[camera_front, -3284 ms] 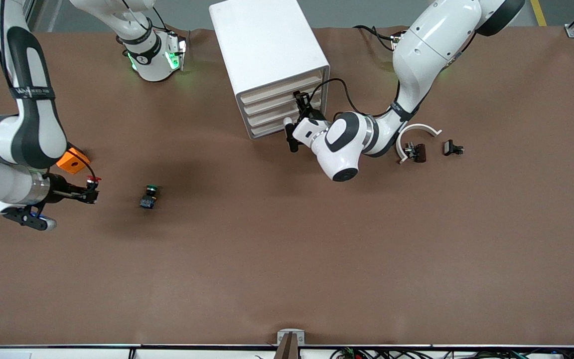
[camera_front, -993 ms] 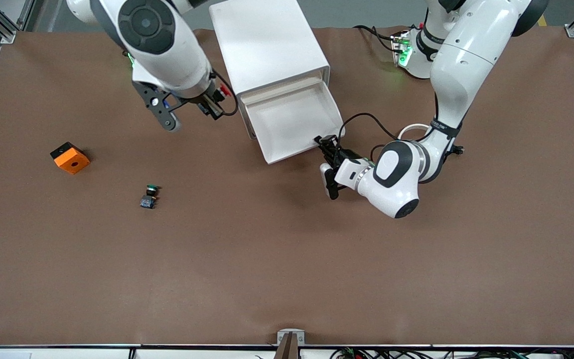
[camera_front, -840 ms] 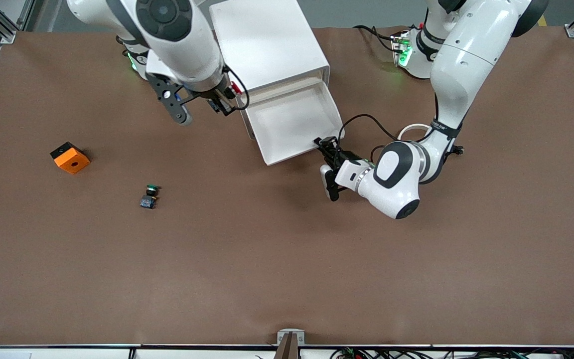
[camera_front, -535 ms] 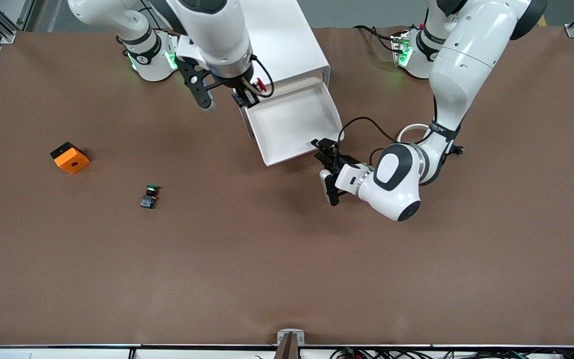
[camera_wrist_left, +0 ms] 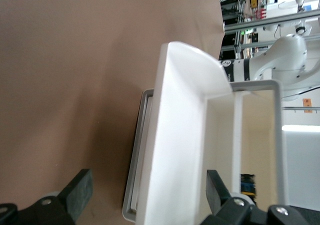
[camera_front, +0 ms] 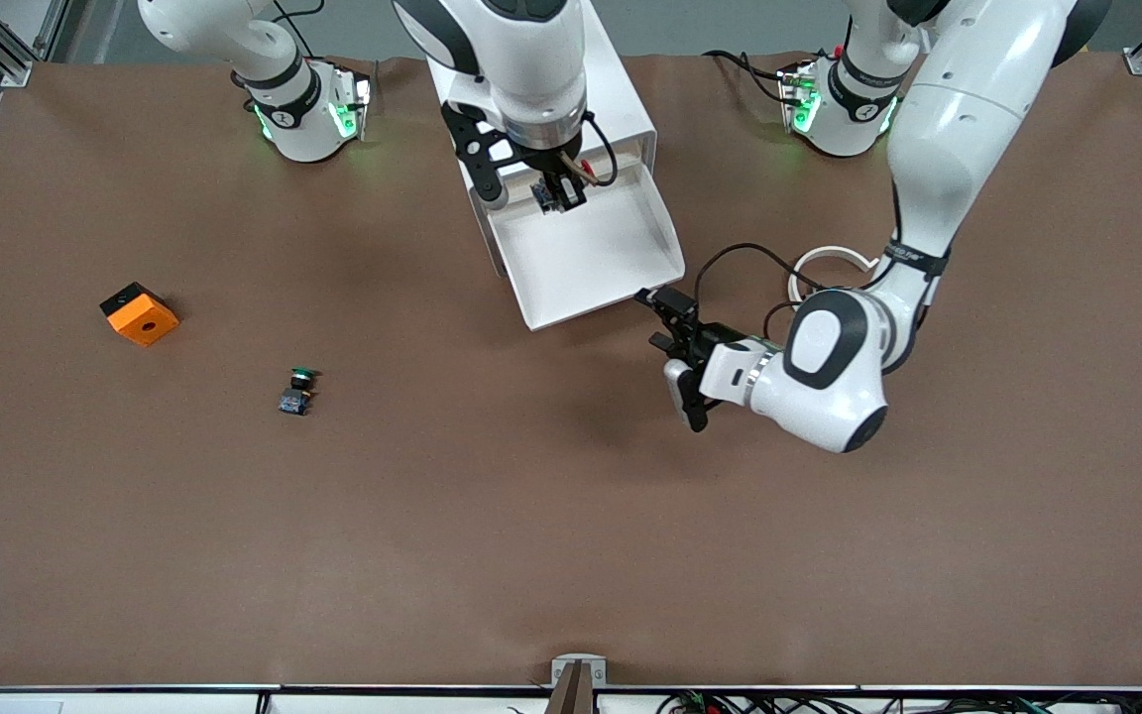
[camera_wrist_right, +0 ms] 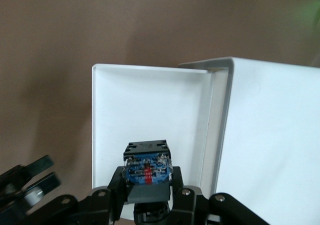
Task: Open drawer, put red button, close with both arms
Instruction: 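Lower the button into the drawer while the left gripper releases and withdraws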
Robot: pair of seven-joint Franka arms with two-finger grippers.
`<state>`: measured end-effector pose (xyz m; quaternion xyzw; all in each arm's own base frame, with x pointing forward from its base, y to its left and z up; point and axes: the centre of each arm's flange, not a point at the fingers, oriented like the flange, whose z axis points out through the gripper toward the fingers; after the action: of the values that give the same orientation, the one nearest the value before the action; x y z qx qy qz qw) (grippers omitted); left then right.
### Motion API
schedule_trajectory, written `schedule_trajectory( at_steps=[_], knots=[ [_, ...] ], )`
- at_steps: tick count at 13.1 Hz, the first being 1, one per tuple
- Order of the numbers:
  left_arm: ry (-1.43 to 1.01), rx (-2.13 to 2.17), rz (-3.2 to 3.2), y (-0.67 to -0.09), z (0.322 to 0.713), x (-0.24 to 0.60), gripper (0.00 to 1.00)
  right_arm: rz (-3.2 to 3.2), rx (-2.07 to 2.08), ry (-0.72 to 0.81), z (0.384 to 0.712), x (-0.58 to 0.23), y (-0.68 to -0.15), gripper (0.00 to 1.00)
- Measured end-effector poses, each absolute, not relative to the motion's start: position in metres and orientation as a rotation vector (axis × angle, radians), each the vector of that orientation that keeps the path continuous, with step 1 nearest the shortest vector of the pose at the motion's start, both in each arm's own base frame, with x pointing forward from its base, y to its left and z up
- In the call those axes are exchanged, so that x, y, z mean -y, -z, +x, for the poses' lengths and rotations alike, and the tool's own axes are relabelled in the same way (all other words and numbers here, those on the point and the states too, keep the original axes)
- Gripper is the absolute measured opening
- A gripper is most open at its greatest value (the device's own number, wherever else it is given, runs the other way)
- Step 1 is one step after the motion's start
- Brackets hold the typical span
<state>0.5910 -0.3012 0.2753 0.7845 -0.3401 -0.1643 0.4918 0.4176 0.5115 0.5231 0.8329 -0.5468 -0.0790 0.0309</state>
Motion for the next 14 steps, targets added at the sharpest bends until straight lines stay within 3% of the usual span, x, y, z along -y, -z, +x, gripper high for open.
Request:
schedule_trajectory(
  at_steps=[14],
  knots=[
    [0.274, 0.764, 2.414, -0.445, 0.622, 0.087, 1.0, 2.445, 1.872, 0.197, 0.385, -0.593, -0.421, 0.4]
  ],
)
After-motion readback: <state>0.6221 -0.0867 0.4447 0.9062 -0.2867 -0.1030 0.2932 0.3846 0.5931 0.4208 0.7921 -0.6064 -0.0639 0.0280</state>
